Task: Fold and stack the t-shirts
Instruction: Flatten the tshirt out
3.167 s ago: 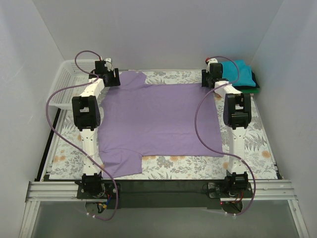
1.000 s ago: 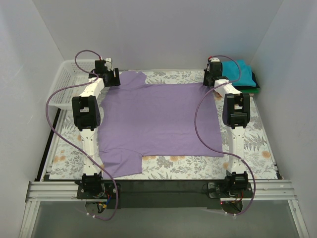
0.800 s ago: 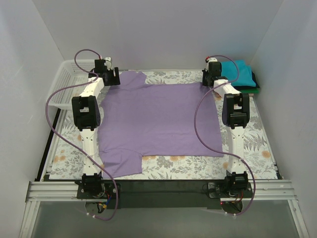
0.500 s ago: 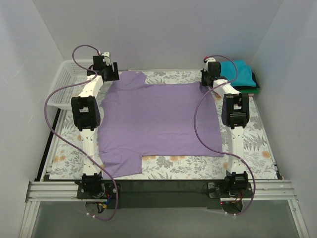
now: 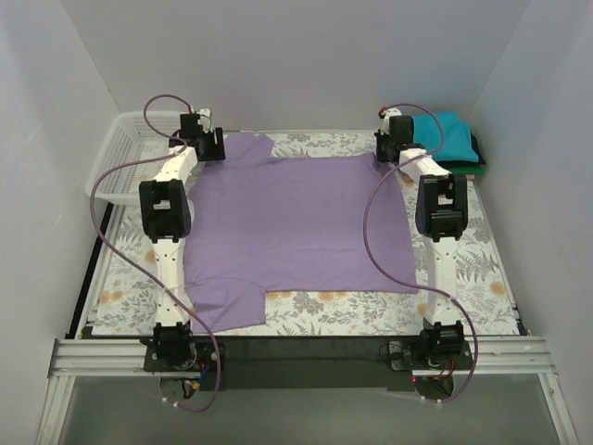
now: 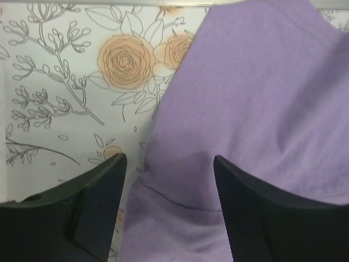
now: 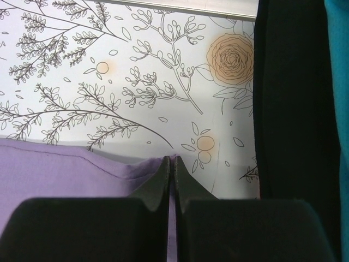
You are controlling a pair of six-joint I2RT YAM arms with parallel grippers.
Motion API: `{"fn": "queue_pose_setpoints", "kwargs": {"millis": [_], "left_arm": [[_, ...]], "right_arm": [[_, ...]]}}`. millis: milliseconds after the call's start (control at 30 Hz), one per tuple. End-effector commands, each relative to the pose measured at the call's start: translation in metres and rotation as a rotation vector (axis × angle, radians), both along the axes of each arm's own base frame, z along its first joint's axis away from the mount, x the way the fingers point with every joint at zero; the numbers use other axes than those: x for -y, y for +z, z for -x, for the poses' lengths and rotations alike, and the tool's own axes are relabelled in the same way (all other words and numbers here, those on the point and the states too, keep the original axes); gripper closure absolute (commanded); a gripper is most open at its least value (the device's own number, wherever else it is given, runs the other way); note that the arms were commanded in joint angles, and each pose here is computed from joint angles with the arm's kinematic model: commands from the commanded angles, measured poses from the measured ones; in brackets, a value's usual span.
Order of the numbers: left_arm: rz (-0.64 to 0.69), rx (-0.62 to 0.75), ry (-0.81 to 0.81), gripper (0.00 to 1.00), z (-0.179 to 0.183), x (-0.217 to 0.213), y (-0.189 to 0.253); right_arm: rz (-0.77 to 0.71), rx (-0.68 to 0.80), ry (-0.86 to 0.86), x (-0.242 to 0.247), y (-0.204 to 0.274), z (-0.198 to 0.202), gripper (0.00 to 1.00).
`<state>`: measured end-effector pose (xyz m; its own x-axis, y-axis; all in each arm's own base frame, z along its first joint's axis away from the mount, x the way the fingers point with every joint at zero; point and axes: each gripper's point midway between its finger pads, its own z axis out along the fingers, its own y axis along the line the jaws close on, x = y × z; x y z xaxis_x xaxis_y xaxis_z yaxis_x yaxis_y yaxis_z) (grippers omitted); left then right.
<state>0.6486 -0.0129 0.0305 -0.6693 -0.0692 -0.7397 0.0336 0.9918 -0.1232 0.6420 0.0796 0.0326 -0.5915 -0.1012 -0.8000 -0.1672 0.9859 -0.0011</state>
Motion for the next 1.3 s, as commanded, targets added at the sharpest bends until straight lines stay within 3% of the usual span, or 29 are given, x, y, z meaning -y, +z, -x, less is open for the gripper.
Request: {"fn": "queue_pose_setpoints", "kwargs": {"millis": [0, 233, 400, 433, 467, 500, 633, 900, 1267], "left_arm": [[-0.013, 0.048, 0.003, 0.36, -0.01, -0.004, 0.019], [-0.001, 0.064, 0.004, 0.38, -0.019, -0.003, 0.014], [0.033, 0.074, -0.006, 0.49, -0.022, 0.003, 0.014], [0.045, 0.086, -0.014, 0.68, -0.024, 0.006, 0.018], [0.045, 0.096, -0.01, 0.8, -0.025, 0.005, 0.022], [0.045, 0.098, -0.01, 0.8, -0.025, 0.005, 0.023], [0.029, 0.15, 0.009, 1.0, -0.03, 0.001, 0.04], [0.019, 0.29, -0.001, 1.0, -0.026, 0.001, 0.102], [-0.022, 0.275, -0.058, 1.0, -0.003, 0.0, 0.095]], "right_arm": [[0.002, 0.111, 0.033, -0.006, 0.06, -0.006, 0.99], [0.013, 0.123, 0.041, -0.005, 0.065, -0.005, 0.99], [0.025, 0.131, 0.048, -0.004, 0.065, -0.008, 0.99], [0.024, 0.136, 0.048, -0.004, 0.068, -0.009, 0.99], [0.023, 0.138, 0.045, -0.003, 0.07, -0.008, 0.99], [0.023, 0.14, 0.045, -0.003, 0.071, -0.008, 0.99], [0.021, 0.154, 0.045, -0.003, 0.078, -0.009, 0.99], [0.009, 0.195, 0.074, -0.003, 0.104, -0.002, 0.99], [0.011, 0.202, 0.085, 0.008, 0.112, 0.012, 0.99]]}}
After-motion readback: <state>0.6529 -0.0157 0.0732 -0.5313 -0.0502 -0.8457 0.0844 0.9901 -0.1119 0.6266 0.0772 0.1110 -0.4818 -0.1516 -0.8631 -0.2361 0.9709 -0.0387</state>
